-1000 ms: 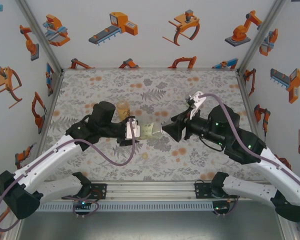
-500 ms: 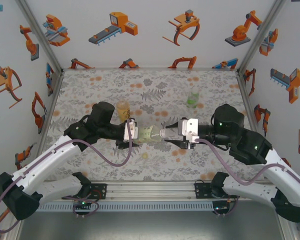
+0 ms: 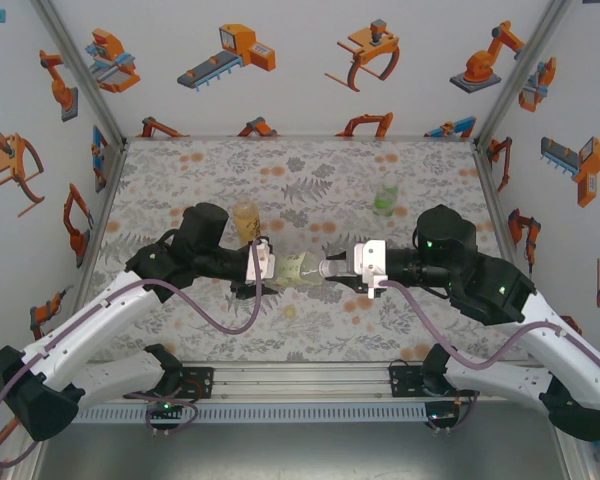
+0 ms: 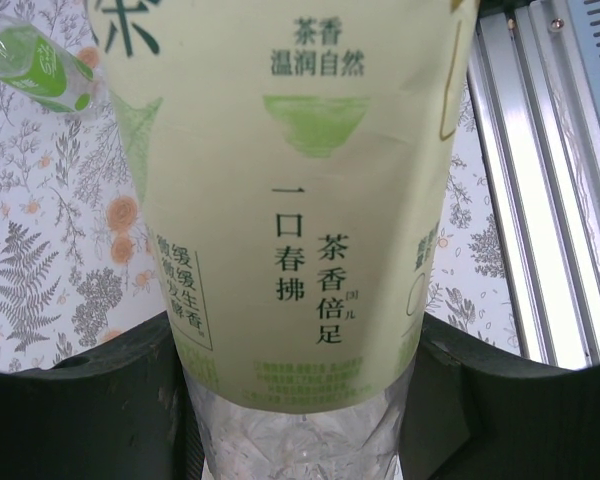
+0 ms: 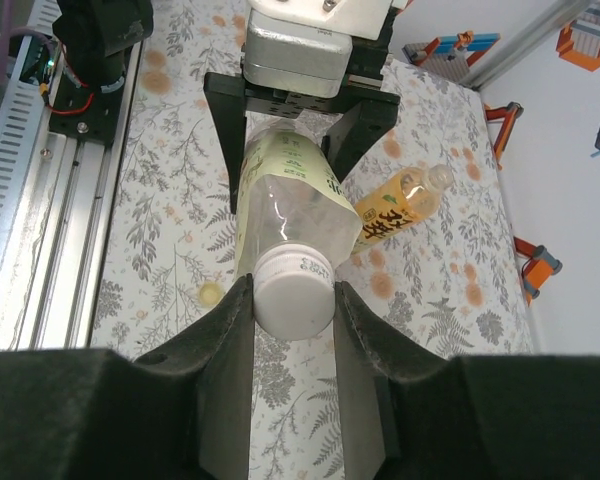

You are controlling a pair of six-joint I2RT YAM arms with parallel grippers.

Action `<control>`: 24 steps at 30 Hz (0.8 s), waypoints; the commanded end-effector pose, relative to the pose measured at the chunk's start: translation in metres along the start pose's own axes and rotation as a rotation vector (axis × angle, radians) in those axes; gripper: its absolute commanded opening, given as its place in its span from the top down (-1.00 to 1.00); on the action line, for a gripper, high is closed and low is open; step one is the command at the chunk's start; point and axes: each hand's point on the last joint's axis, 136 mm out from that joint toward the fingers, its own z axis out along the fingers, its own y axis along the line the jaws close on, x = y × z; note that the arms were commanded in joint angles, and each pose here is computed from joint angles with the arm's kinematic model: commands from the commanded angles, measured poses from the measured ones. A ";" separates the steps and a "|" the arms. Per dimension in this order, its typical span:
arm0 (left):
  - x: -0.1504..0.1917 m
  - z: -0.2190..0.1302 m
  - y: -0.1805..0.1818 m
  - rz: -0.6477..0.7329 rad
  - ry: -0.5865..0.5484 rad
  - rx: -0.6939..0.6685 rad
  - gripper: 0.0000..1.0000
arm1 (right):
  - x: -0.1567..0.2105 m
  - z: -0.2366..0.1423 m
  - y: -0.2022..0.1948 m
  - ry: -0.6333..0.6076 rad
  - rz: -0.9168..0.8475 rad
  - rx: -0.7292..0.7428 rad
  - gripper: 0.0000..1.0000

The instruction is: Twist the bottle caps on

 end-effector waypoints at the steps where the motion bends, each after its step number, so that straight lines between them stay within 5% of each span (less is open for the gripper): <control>1: -0.017 -0.007 0.001 0.029 -0.040 -0.004 1.00 | -0.009 -0.003 -0.002 -0.038 0.039 0.015 0.82; 3: -0.016 -0.006 0.005 0.032 -0.035 -0.021 1.00 | -0.007 -0.002 -0.009 -0.033 0.111 0.053 0.97; 8: -0.009 -0.004 0.022 0.032 0.002 -0.103 1.00 | 0.005 0.002 -0.039 -0.078 0.434 0.230 1.00; 16: 0.007 0.005 0.053 0.039 0.072 -0.231 1.00 | 0.066 -0.013 -0.085 -0.159 1.215 0.646 1.00; 21: 0.011 0.012 0.064 0.048 0.082 -0.257 1.00 | 0.121 -0.012 -0.073 -0.150 1.741 0.829 1.00; 24: 0.011 0.014 0.064 0.064 0.073 -0.251 1.00 | 0.135 -0.006 -0.064 -0.131 1.886 0.843 1.00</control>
